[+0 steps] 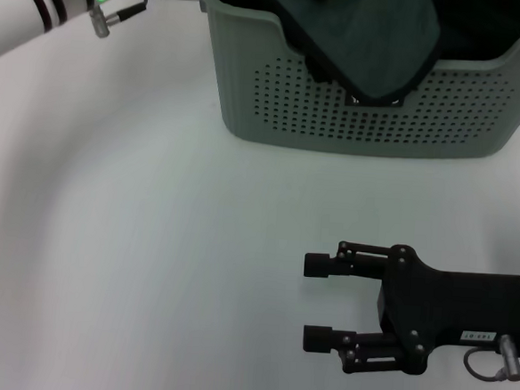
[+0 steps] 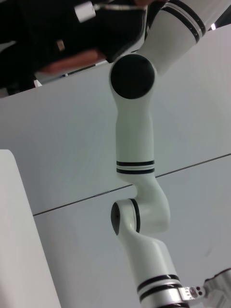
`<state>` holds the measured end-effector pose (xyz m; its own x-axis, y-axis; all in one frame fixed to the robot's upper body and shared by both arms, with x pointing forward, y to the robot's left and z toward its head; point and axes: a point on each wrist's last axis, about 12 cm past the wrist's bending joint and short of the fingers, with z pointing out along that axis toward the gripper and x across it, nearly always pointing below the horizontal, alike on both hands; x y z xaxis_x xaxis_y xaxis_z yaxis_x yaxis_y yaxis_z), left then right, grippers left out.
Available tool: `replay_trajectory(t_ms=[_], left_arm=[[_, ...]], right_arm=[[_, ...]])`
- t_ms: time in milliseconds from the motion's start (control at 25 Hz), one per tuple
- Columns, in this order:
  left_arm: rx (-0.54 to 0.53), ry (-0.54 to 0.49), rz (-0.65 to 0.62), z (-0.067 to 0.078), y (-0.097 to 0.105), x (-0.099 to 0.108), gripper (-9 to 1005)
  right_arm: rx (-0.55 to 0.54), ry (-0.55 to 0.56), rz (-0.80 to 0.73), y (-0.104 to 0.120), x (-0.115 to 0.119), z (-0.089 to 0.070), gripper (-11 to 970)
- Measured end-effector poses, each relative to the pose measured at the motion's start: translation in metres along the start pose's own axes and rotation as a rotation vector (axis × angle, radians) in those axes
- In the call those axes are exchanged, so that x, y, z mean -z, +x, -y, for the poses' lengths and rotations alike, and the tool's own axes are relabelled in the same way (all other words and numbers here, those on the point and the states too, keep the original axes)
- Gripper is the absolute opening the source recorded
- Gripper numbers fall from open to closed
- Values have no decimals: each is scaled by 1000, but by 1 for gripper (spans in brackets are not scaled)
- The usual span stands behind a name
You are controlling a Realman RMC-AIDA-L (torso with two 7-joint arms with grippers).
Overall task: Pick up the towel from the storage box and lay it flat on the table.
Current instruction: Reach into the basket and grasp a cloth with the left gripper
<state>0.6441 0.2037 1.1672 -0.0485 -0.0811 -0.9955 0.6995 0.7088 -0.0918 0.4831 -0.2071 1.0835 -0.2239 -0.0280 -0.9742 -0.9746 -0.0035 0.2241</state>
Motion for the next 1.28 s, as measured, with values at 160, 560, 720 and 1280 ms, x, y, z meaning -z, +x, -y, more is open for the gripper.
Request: replay_trajectory(t_ms=[160, 560, 720, 1280], left_arm=[[-78, 54, -26, 14, 1, -2, 562], [-175, 54, -106, 34, 6, -33, 528], [-145, 50, -80, 33, 1, -34, 514], [-84, 53, -39, 33, 2, -26, 197]], right_arm=[[4, 4, -3, -1, -1, 2, 753], [3, 11, 10, -2, -1, 3, 752], [2, 13, 16, -2, -1, 2, 752], [-5, 16, 21, -1, 1, 1, 751]])
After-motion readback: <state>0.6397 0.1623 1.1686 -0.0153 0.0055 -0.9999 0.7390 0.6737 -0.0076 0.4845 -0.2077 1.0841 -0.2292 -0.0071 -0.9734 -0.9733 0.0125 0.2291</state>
